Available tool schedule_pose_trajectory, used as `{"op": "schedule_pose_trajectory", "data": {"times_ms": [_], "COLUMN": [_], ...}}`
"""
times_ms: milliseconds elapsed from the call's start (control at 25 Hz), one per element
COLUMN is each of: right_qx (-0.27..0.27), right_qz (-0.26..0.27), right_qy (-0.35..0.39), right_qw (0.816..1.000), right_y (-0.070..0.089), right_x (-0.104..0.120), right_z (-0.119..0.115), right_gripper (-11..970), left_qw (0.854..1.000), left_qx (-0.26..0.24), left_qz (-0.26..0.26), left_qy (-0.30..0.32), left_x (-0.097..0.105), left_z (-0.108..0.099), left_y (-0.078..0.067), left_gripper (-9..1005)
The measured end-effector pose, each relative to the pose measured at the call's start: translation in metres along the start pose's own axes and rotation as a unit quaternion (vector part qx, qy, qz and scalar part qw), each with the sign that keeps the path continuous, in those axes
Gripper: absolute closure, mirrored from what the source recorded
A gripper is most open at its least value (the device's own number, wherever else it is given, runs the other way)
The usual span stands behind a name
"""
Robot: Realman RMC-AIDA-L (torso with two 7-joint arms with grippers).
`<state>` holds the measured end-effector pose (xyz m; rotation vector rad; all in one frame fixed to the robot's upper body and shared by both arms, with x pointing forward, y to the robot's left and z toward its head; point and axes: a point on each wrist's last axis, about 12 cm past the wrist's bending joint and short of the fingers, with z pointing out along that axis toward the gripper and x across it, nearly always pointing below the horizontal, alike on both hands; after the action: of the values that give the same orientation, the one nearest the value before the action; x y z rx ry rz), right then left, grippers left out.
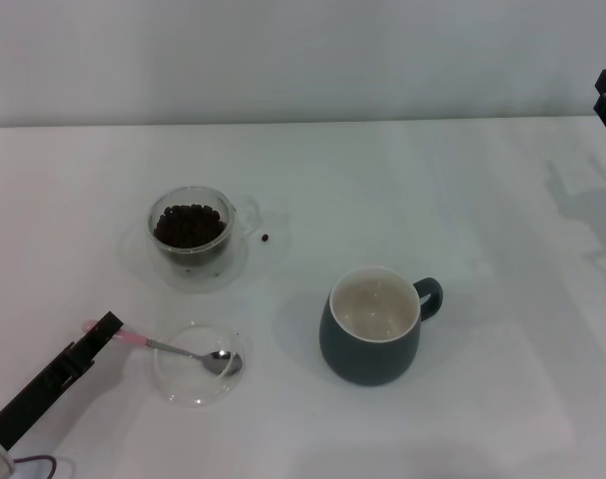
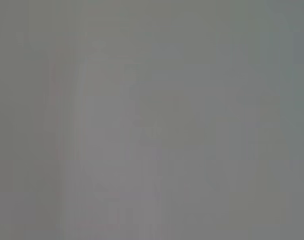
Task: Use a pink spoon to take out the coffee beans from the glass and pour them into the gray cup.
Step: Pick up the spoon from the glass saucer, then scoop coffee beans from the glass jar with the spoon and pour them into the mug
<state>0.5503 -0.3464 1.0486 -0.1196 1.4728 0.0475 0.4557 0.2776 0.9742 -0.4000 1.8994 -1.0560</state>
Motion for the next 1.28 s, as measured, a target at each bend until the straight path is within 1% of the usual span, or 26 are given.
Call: {"op": "schedule_pose_trajectory", "data": {"times_ms": [120, 240, 560, 800, 920, 1160, 1200, 1280], "right_qx": [0.000, 0.000, 0.000, 0.004, 0.007, 0.009, 0.009, 0.009], "right_qz": [0.000, 0.000, 0.000, 0.002, 0.003, 0.007, 0.007, 0.007], "right_qy": [0.001, 0.003, 0.003, 0.008, 0.012, 0.015, 0.015, 0.016], "right_qw": [1.000, 1.000, 1.000, 1.000, 1.000, 1.000, 1.000, 1.000], "right_y": [0.000, 0.000, 0.001, 0.000, -0.001, 0.000, 0.000, 0.000], "right_x": [0.000, 0.000, 0.000, 0.001, 0.003, 0.005, 0.005, 0.005], "right_z": [0.001, 0.001, 0.003, 0.003, 0.000, -0.002, -0.003, -0.003], "right_gripper": [309, 308, 308, 308, 308, 308, 308, 308], "left_qw": [1.000, 1.000, 0.998, 0.997, 0.996, 0.989, 0.988, 0.984], "left_qx": [0.001, 0.004, 0.058, 0.057, 0.068, 0.106, 0.108, 0.119], "left_qz": [0.003, 0.004, 0.019, 0.017, 0.020, 0.032, 0.028, 0.014], "left_qy": [0.000, -0.004, -0.027, -0.041, -0.050, -0.100, -0.108, -0.134], "left_x": [0.000, -0.001, -0.012, -0.016, -0.020, -0.041, -0.044, -0.057], "left_z": [0.001, 0.001, -0.002, -0.006, -0.007, -0.012, -0.011, -0.007], "left_y": [0.000, -0.001, -0.012, -0.010, -0.012, -0.018, -0.019, -0.022], "left_gripper": [737, 801, 823, 848, 856, 859, 859, 860]}}
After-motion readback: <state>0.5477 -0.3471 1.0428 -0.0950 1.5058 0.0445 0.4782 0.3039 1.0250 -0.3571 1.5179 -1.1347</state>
